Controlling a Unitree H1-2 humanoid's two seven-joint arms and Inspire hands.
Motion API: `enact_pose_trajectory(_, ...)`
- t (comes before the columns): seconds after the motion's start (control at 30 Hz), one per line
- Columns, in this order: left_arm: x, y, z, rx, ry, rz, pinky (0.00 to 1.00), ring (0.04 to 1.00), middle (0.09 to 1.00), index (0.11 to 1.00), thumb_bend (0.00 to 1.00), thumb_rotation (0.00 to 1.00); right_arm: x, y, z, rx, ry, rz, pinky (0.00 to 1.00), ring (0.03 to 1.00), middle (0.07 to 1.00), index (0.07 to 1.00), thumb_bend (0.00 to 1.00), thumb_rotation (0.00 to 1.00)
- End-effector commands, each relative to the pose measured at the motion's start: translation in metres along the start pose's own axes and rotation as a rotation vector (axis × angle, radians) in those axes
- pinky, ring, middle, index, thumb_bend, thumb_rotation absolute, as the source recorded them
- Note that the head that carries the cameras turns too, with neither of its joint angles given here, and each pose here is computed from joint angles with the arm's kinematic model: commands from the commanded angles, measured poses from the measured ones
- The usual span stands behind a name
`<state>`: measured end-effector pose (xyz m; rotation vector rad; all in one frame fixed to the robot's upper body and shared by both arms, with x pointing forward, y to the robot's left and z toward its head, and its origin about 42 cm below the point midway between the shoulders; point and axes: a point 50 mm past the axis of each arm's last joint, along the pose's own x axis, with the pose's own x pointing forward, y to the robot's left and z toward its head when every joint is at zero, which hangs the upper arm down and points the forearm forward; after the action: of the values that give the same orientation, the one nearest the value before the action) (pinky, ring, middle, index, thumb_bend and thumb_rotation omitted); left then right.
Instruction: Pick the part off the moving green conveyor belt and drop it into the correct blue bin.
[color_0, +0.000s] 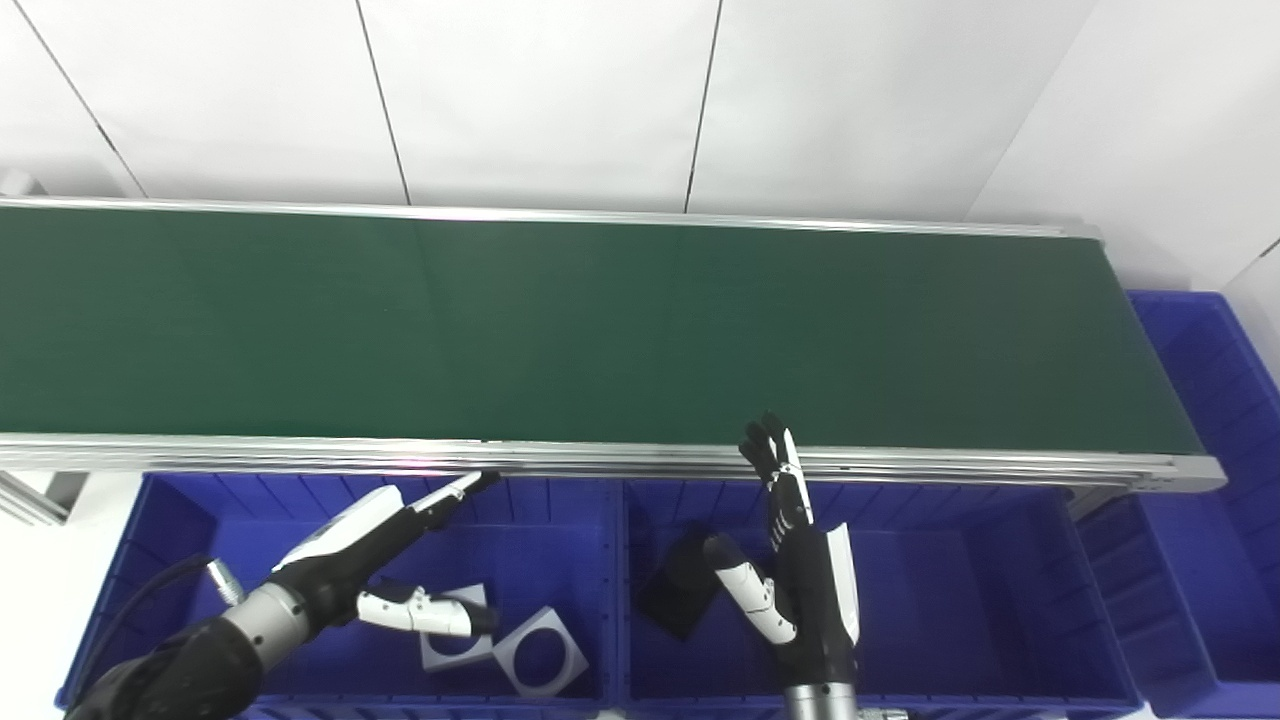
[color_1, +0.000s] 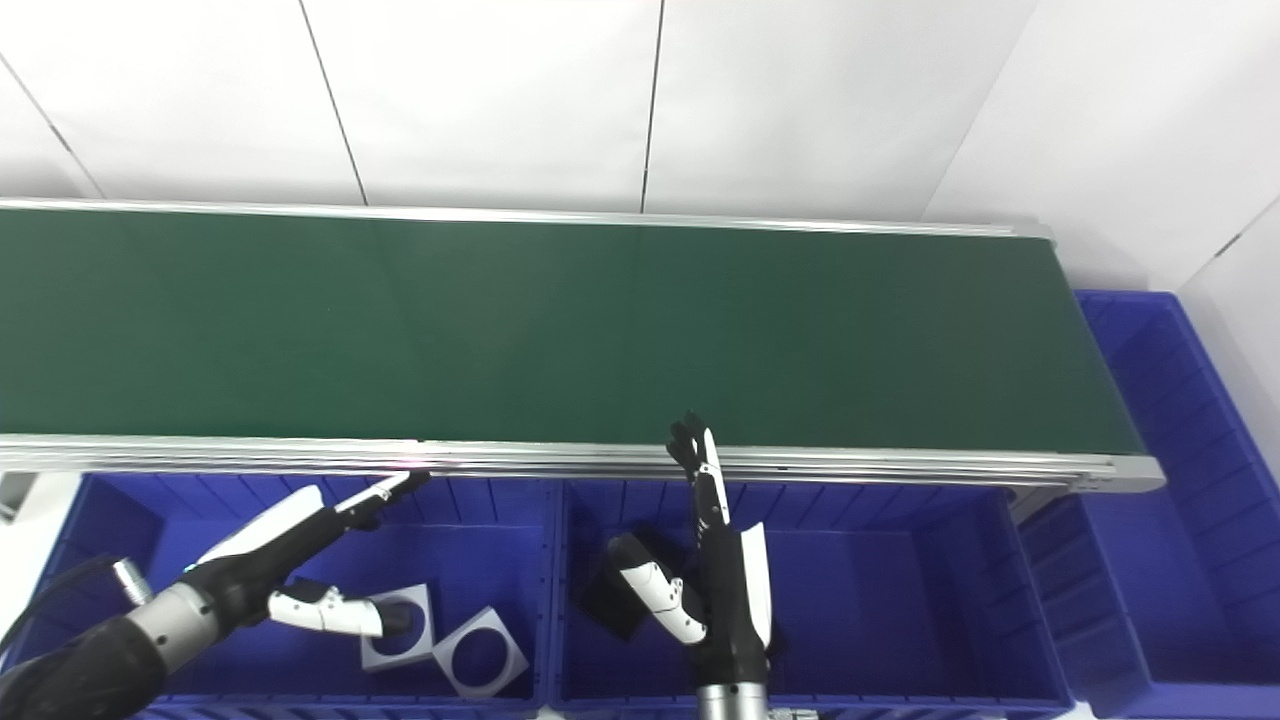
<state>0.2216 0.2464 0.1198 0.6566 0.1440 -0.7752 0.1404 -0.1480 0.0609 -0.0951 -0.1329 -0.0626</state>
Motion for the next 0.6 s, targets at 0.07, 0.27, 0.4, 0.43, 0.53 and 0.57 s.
enact_pose_trajectory(0.07,-0.012,-0.001,0.014,-0.095,-0.116,0.022,0.92,0.992,0.998,0.992,0.80,0.81,0.003,0.000,0.013,0.033,-0.080,-0.010,0.96,0.922,0.939,0.982,0.74,0.76)
enact_pose_trajectory(0.27,-0.019,-0.015,0.019,-0.262,-0.252,0.067,0.93,1.000,1.000,1.000,0.78,0.81,0.002,-0.001,0.009,0.036,-0.067,0.023,0.98,0.926,0.940,0.982,0.75,0.77)
enact_pose_trajectory(0.4,-0.012,-0.031,0.011,-0.339,-0.321,0.146,0.98,1.000,1.000,1.000,0.77,0.85,0.001,-0.004,0.005,0.024,-0.052,0.065,0.98,0.931,0.953,0.986,0.77,0.80)
enact_pose_trajectory(0.43,-0.010,-0.036,0.010,-0.346,-0.332,0.163,0.99,1.000,1.000,1.000,0.77,0.87,0.000,-0.005,0.005,0.026,-0.048,0.068,0.98,0.936,0.957,0.987,0.78,0.81)
enact_pose_trajectory(0.53,-0.003,-0.049,0.004,-0.367,-0.321,0.199,1.00,1.000,1.000,1.000,0.76,0.89,-0.002,-0.007,0.003,0.032,-0.033,0.079,0.99,0.938,0.953,0.983,0.79,0.81)
enact_pose_trajectory(0.57,0.000,-0.055,0.002,-0.391,-0.316,0.216,1.00,1.000,1.000,1.000,0.76,0.89,-0.002,-0.007,0.003,0.037,-0.029,0.087,0.99,0.939,0.955,0.984,0.79,0.81)
